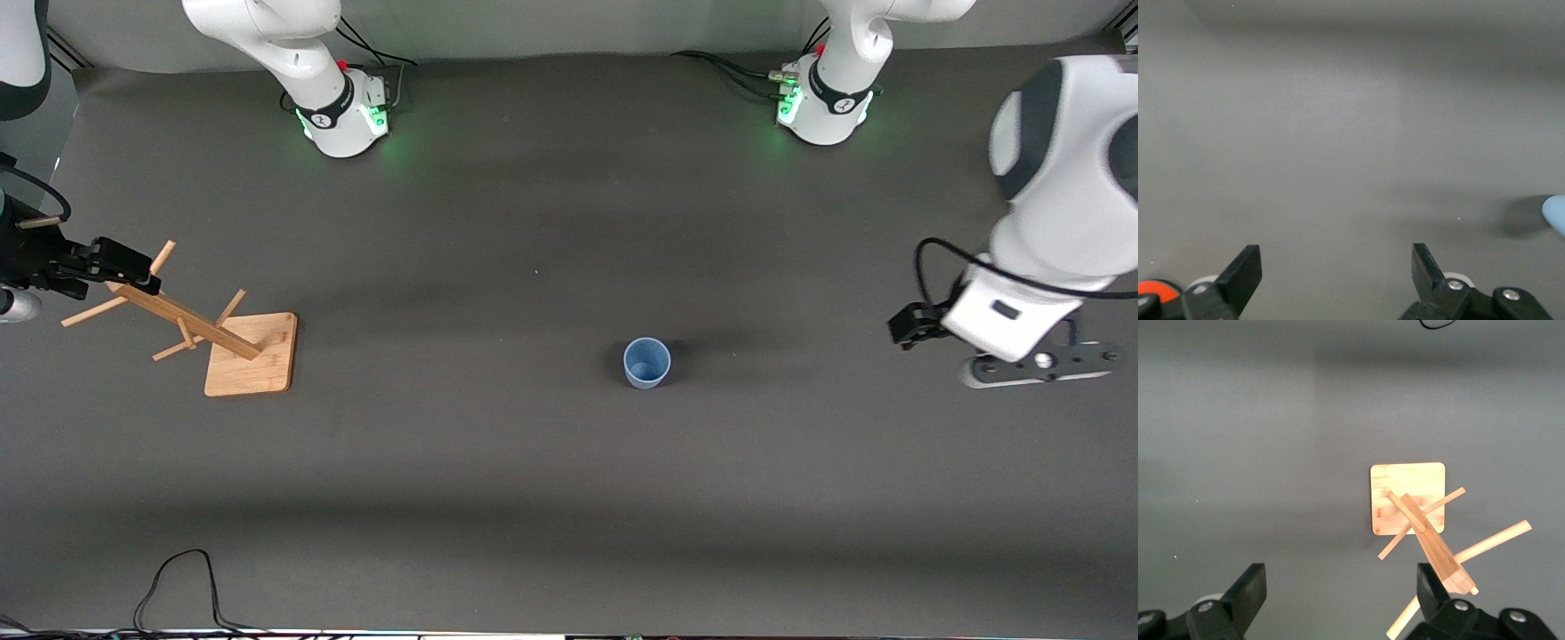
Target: Rotate and upright cup with both arms
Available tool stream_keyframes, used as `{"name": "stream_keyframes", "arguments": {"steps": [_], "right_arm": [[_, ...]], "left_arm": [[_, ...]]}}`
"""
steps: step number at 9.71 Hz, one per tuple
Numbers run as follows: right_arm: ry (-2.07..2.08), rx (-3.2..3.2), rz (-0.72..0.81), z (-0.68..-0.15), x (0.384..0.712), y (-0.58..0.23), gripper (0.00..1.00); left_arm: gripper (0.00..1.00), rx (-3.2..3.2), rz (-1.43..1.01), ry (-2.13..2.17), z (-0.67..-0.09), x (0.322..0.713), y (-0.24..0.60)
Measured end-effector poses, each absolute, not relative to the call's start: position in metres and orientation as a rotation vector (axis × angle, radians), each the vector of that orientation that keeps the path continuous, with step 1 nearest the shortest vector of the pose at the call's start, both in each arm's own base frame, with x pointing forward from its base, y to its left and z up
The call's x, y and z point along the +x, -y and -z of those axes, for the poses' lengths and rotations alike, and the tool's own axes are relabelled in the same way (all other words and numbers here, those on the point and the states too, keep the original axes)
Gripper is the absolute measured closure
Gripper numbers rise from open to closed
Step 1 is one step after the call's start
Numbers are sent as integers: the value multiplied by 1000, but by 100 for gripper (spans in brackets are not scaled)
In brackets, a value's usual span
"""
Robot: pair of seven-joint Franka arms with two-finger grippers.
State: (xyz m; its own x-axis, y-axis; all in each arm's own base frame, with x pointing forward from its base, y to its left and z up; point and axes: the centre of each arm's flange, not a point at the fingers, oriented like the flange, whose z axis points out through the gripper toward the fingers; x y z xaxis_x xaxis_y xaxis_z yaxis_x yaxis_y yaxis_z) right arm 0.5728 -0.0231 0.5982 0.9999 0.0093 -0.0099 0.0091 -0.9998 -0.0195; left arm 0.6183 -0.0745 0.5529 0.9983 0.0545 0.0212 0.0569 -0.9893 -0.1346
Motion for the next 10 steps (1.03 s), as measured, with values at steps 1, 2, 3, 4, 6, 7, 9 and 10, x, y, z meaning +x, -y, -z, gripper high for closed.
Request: {"name": "stream_keyframes", "arguments": {"steps": [1,2,3,4,6,7,9,10], "right_arm": [[14,-3122,-16,-598,573,23,0],[14,-3122,-16,-598,573,23,0],[13,-3122,-16,-598,573,24,0],[12,-3122,-16,-598,573,24,0],[11,-3122,-17,-598,573,24,0],[11,-3122,-17,-598,573,24,0],[11,-3122,-17,-598,573,24,0],[11,-3122,-17,-598,573,24,0]], "left_arm": [[0,-3010,29,42,-566,613,61],[0,-3023,37,-3,-581,606,47],[0,-3044,44,-35,-593,601,26],[0,-3053,41,-54,-598,597,1],[0,-3074,15,-70,-593,595,-47],[0,-3078,1,-93,-589,594,-53],[0,-3076,-3,-156,-589,595,-29],[0,-3074,-2,-180,-589,596,-19]]}}
